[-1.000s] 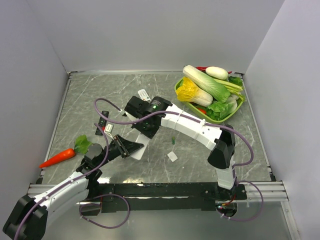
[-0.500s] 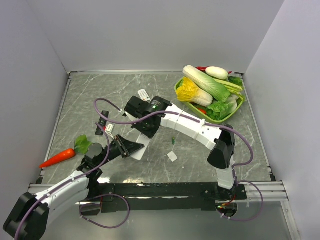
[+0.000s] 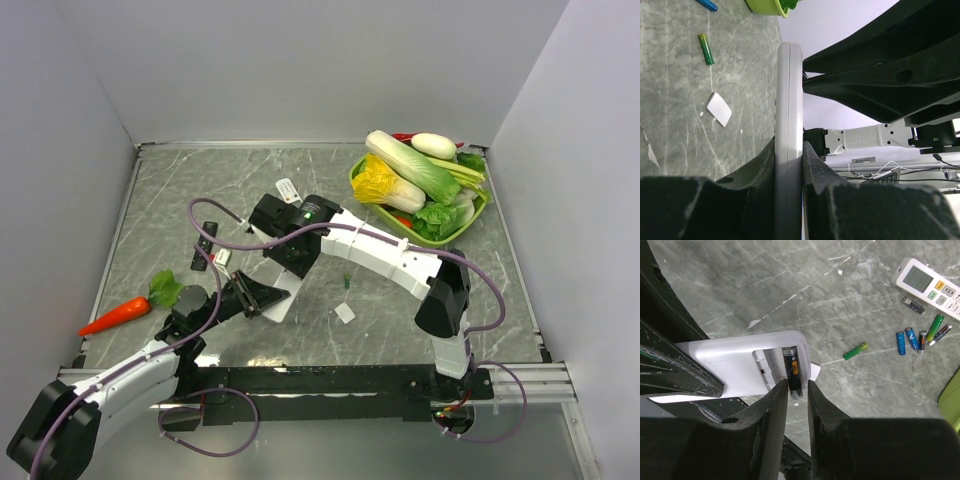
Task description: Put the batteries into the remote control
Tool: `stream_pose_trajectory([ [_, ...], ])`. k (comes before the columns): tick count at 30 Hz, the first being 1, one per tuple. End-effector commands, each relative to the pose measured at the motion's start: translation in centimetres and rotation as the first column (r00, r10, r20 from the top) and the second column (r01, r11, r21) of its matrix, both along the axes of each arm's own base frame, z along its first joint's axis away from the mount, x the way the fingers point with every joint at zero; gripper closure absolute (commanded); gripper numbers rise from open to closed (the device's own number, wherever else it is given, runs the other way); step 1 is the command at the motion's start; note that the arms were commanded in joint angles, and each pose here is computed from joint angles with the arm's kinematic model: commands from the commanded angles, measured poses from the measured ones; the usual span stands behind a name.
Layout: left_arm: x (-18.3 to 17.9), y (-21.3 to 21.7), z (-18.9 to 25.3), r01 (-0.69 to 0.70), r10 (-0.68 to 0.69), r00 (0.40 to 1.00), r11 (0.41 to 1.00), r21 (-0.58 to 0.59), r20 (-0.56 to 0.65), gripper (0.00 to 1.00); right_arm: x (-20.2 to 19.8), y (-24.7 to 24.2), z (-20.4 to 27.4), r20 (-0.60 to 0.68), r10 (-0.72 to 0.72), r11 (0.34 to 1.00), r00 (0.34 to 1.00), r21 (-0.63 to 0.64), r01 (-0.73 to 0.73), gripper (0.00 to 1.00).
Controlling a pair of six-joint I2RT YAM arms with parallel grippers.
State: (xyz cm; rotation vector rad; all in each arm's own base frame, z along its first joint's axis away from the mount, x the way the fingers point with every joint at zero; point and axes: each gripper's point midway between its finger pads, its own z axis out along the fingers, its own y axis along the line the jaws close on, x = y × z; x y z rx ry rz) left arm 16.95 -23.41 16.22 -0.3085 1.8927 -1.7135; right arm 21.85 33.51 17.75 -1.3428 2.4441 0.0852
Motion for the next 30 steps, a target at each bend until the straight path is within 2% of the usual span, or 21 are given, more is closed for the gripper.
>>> stream_pose_trajectory([
  [1,-1.4,0.4,-2.7,0.024,-0.024,0.998,1.0,0.006,-0.053,0.98,0.3,-0.1,0.3,0.023,-0.021,1.0,1.0,0.002,0.021,0.69],
  [9,-1.4,0.4,-2.9,0.025,-0.025,0.997,1.0,0.006,-0.074,0.98,0.0,0.0,0.7,0.017,-0.015,1.0,1.0,0.023,0.015,0.69],
  [16,-1.5,0.4,-3.2,0.023,-0.022,0.995,1.0,0.008,-0.094,0.98,-0.6,-0.4,2.2,0.032,-0.029,0.994,0.999,0.107,0.025,0.68],
  [22,-1.6,0.5,-3.2,0.026,-0.025,0.995,1.0,0.005,-0.1,0.98,-1.1,-1.3,4.0,0.044,-0.042,0.975,0.998,0.219,0.031,0.68],
  [26,-1.5,0.4,-3.1,0.026,-0.025,0.995,1.0,0.005,-0.098,0.98,-1.7,-1.0,5.1,0.079,-0.011,0.948,0.997,0.319,-0.015,0.62],
  [30,-1.6,0.4,-2.9,0.03,-0.03,0.995,1.0,-0.002,-0.091,0.98,-1.6,-0.4,5.7,0.117,-0.009,0.915,0.993,0.401,-0.039,0.61],
])
